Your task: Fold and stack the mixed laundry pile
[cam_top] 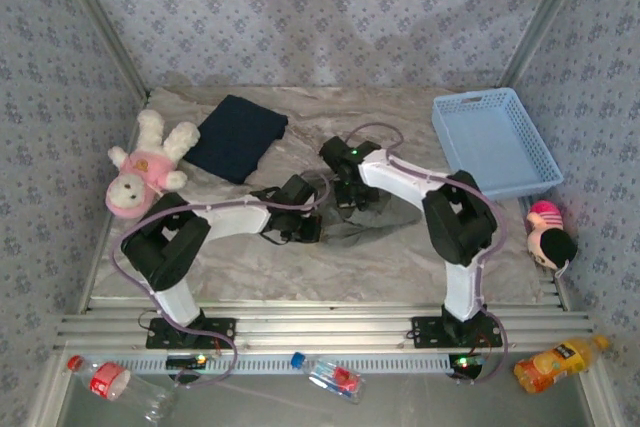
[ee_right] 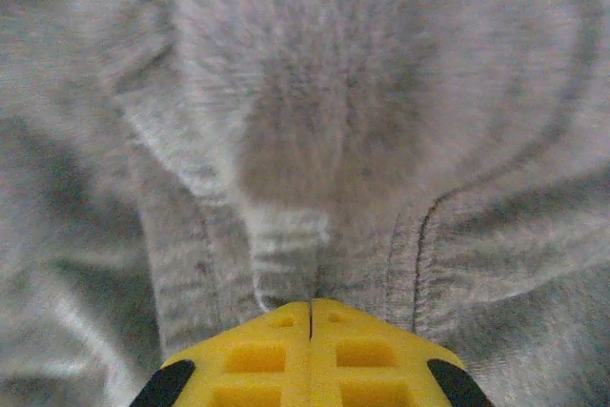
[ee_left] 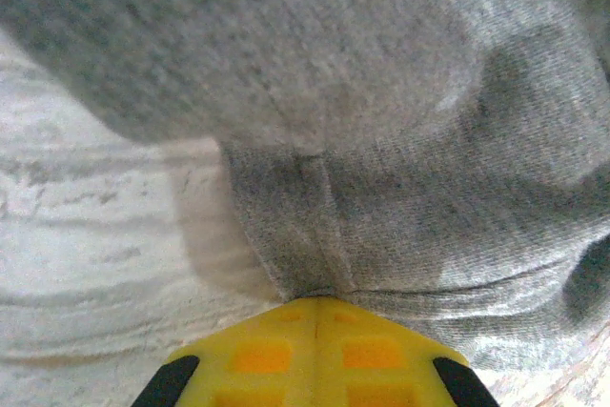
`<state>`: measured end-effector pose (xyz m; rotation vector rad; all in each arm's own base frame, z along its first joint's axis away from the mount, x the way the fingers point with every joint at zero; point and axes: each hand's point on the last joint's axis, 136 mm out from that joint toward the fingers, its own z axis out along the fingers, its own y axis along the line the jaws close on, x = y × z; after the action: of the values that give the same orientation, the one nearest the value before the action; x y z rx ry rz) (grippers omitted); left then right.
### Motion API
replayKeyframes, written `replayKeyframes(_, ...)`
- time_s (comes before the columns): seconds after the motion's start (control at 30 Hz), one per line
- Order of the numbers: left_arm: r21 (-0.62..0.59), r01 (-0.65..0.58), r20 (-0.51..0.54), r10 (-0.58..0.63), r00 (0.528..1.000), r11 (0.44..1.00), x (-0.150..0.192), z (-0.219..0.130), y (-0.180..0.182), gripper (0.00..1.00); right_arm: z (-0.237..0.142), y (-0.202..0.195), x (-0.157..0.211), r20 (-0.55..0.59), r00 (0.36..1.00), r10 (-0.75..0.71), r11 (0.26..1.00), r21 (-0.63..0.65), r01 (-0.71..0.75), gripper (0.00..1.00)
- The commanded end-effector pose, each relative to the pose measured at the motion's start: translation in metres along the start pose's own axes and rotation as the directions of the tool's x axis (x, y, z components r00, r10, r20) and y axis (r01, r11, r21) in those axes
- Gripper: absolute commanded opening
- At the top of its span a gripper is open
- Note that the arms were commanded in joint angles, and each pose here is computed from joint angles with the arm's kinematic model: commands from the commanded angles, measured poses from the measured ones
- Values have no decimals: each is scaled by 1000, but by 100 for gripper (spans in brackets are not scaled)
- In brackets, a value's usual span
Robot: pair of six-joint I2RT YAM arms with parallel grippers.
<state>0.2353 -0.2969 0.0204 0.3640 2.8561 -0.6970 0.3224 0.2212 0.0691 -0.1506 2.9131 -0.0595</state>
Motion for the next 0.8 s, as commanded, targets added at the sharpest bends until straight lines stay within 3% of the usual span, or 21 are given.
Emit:
replayKeyframes(0.0,-160,41,-114,-59,992,986,34,17,41,0,-58,-4,-12,95,995,39,991,-128,-27,0)
replayKeyframes(0.23,-162,30,-129,-52,990,986,38,15,42,0,-116,-10,-20,164,975,151,945,-313,-94,0)
replayKeyframes(0.33,-161,29,-133,-51,990,986,39,16,42,0,-122,13,-23,153,967,201,903,-413,-122,0)
replayKeyframes(0.6,-164,46,-120,-66,991,985,43,14,45,0,-44,104,4,-19,987,161,821,-553,-145,0)
replayKeyframes(0.7,-187,43,-108,-64,992,981,44,5,49,0,-24,116,13,-79,987,140,820,-549,-161,16)
replayKeyframes(0.77,-214,32,-94,-53,994,976,43,-10,51,0,-30,116,12,-77,987,139,813,-560,-158,28)
